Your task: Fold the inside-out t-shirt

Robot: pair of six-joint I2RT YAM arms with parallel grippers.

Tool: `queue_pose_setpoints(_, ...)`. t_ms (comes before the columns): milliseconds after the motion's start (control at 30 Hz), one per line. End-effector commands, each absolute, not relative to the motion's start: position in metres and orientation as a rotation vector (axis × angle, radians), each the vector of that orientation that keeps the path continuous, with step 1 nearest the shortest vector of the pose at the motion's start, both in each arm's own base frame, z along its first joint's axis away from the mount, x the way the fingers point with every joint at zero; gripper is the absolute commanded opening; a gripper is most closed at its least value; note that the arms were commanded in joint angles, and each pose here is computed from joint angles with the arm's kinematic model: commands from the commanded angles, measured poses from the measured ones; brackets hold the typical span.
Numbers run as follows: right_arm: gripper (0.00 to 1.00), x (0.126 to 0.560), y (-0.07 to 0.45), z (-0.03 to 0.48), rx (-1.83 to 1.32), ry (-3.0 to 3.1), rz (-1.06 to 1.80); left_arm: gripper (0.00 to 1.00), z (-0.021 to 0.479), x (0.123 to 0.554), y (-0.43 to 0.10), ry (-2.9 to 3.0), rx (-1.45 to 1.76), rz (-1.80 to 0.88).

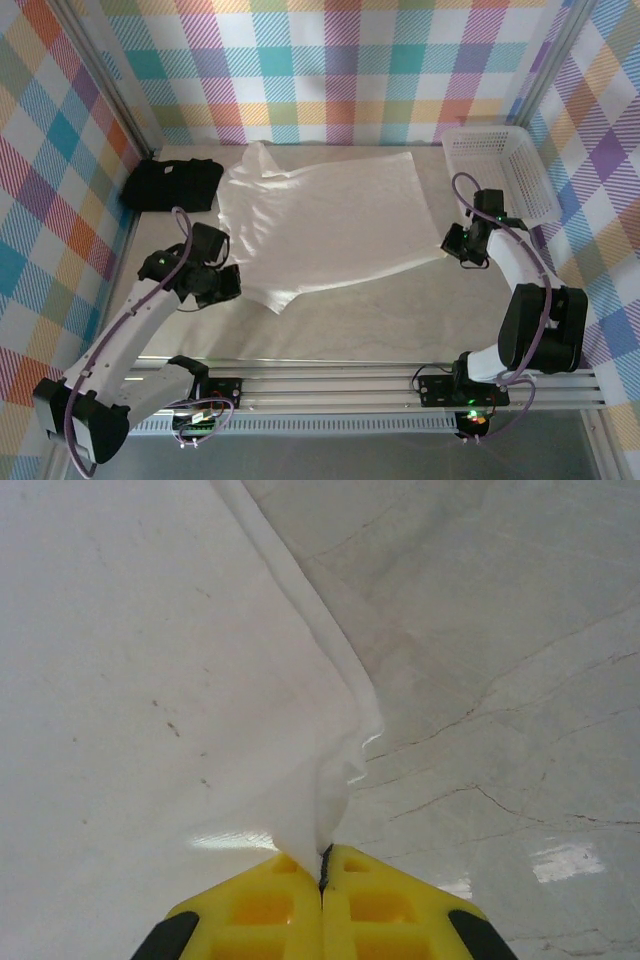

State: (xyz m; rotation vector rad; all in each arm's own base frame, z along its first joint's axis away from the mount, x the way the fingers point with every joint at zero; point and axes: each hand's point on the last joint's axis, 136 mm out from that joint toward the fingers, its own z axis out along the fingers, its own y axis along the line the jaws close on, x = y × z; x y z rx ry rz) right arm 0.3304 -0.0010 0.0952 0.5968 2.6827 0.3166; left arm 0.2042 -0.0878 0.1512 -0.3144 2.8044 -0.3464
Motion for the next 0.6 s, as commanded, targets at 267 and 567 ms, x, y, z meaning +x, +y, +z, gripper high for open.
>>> queue_pose_setpoints(267, 0.06, 0.366, 0.006, 0.095, 0.533, 2.706, 0.331, 0.0, 0.16, 0.27, -0.081, 2.78, -0.242, -0.305)
queue_pose_setpoints(567, 0.06, 0.393, 0.008, 0.083, 0.485, 2.741, 0.247, 0.0, 0.153, 0.315, -0.071, 2.813, -0.252, -0.255)
